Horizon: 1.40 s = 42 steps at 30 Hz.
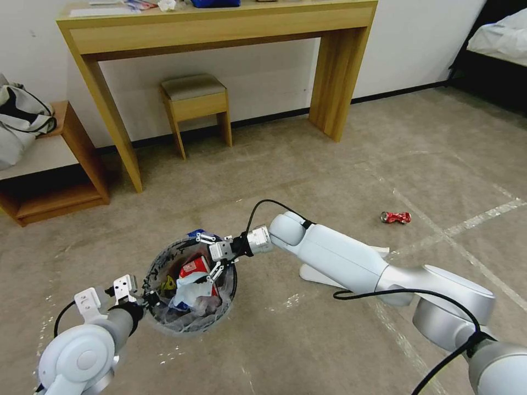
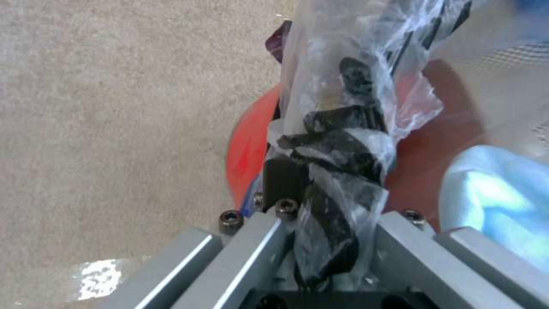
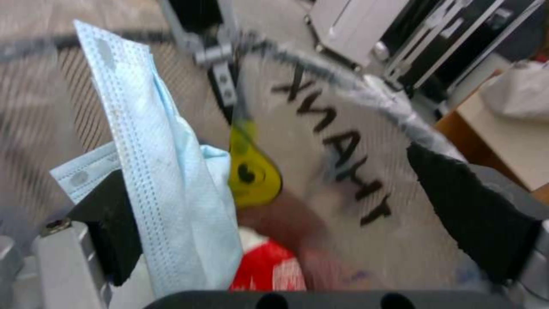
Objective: Pick up the trash bin and place the garbage on the floor into it.
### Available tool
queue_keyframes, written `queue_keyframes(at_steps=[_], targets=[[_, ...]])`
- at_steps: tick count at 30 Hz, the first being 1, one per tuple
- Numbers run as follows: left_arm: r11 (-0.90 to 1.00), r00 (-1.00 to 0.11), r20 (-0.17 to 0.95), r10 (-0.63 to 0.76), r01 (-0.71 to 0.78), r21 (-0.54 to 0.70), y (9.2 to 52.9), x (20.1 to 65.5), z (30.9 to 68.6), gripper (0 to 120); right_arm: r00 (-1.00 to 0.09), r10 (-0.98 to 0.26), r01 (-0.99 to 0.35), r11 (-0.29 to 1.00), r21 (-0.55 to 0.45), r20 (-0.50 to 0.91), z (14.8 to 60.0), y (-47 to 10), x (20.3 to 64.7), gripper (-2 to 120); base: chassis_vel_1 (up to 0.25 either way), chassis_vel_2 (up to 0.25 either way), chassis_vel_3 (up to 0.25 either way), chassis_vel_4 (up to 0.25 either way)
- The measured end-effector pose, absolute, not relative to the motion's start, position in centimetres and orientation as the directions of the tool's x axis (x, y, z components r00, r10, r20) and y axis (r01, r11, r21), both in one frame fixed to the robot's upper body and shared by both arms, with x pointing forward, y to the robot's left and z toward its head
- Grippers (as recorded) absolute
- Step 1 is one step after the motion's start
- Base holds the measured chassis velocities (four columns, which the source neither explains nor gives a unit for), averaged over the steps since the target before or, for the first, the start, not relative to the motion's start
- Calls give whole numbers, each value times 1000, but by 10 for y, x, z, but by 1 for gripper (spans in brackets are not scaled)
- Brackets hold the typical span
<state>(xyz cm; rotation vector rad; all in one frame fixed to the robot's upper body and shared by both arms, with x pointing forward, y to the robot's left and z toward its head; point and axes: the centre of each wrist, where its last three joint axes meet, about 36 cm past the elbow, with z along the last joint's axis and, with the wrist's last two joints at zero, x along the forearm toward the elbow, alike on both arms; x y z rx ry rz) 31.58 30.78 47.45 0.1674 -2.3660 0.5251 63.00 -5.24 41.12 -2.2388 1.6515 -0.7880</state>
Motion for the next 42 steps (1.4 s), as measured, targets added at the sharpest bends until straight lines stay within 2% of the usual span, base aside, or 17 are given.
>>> queue_keyframes(at_steps=[4, 19, 34, 42], targets=[[913, -741, 671, 15, -264, -311, 307, 314, 473, 0, 237, -919, -793, -370, -483, 314, 414, -48, 637, 100, 0, 0, 0, 0], [911, -727, 687, -2, -284, -298, 304, 314, 469, 0, 249, -910, -769, -393, -503, 332, 434, -29, 643, 100, 0, 0, 0, 0], [900, -698, 715, -39, -335, -278, 315, 324, 457, 0, 267, -928, -760, -369, -535, 261, 464, -29, 630, 100, 0, 0, 0, 0], [897, -693, 719, -40, -342, -279, 314, 323, 456, 0, 337, -852, -682, -514, -520, 401, 485, -23, 627, 100, 0, 0, 0, 0]])
